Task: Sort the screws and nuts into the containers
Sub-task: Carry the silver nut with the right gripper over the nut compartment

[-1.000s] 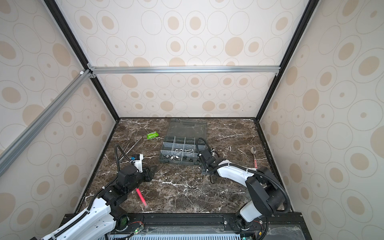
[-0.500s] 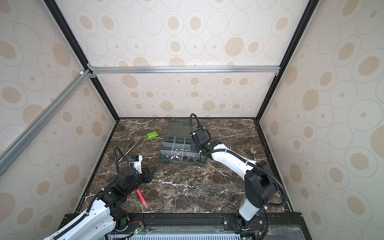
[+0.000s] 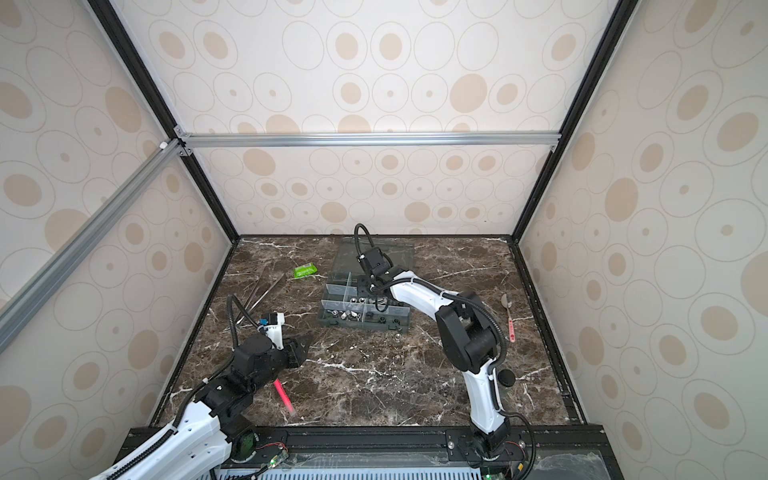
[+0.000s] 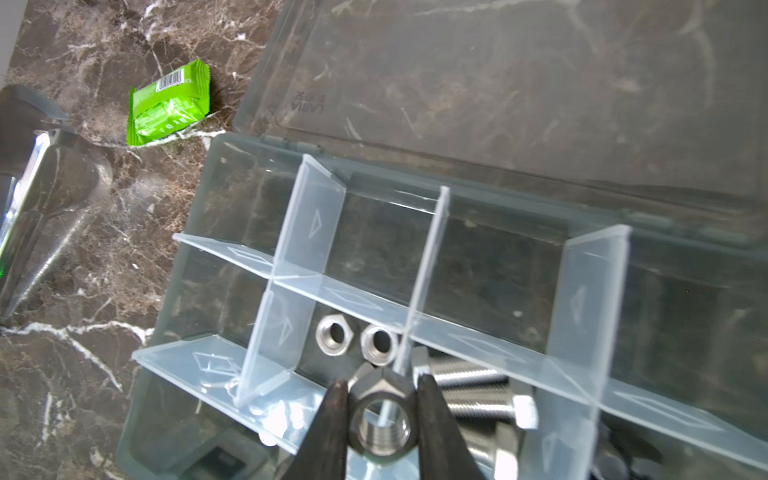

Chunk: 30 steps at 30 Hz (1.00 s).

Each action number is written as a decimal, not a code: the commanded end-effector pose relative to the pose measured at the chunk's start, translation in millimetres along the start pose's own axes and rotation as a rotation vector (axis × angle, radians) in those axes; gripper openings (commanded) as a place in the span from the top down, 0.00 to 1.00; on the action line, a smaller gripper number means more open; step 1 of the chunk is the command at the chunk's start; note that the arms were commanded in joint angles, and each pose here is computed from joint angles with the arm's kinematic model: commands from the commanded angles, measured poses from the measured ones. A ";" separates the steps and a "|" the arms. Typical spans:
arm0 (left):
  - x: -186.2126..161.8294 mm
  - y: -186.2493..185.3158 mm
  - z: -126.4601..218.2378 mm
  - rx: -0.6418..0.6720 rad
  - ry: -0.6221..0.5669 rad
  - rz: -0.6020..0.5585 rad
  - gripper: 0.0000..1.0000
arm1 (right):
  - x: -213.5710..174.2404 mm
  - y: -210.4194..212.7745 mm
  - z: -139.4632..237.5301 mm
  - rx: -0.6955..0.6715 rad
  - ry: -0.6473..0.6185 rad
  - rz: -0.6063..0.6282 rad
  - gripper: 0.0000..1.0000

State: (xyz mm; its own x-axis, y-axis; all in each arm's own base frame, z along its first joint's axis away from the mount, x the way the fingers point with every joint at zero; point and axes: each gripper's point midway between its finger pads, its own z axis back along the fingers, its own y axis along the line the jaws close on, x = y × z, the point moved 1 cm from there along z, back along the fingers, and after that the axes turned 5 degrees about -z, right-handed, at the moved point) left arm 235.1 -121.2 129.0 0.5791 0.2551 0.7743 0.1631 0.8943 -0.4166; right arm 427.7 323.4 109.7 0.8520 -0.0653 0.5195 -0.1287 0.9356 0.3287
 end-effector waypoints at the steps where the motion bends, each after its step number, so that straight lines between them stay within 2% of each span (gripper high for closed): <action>1: 6.5 -1.1 1.8 -0.007 -0.026 0.030 0.53 | 3.5 17.8 -2.4 0.049 0.000 -0.014 0.73; 13: 4.2 -3.5 1.1 -0.025 -0.017 0.048 0.53 | -11.8 27.7 -16.7 0.072 0.037 -0.029 0.71; 23: 5.5 -3.6 2.1 -0.024 -0.022 0.048 0.53 | -12.4 29.8 -13.7 0.076 0.041 -0.027 0.58; 30: 9.2 -6.0 2.9 -0.033 -0.033 0.049 0.53 | -11.6 30.2 -5.8 0.080 0.039 -0.024 0.56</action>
State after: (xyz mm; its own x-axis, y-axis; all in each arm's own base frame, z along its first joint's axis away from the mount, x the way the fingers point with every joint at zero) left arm 232.9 -123.9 128.3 0.5887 0.2722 0.7612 0.1659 0.8809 -0.4434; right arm 420.2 351.8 100.8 0.8769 -0.0772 0.4745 -0.1362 0.9067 0.3992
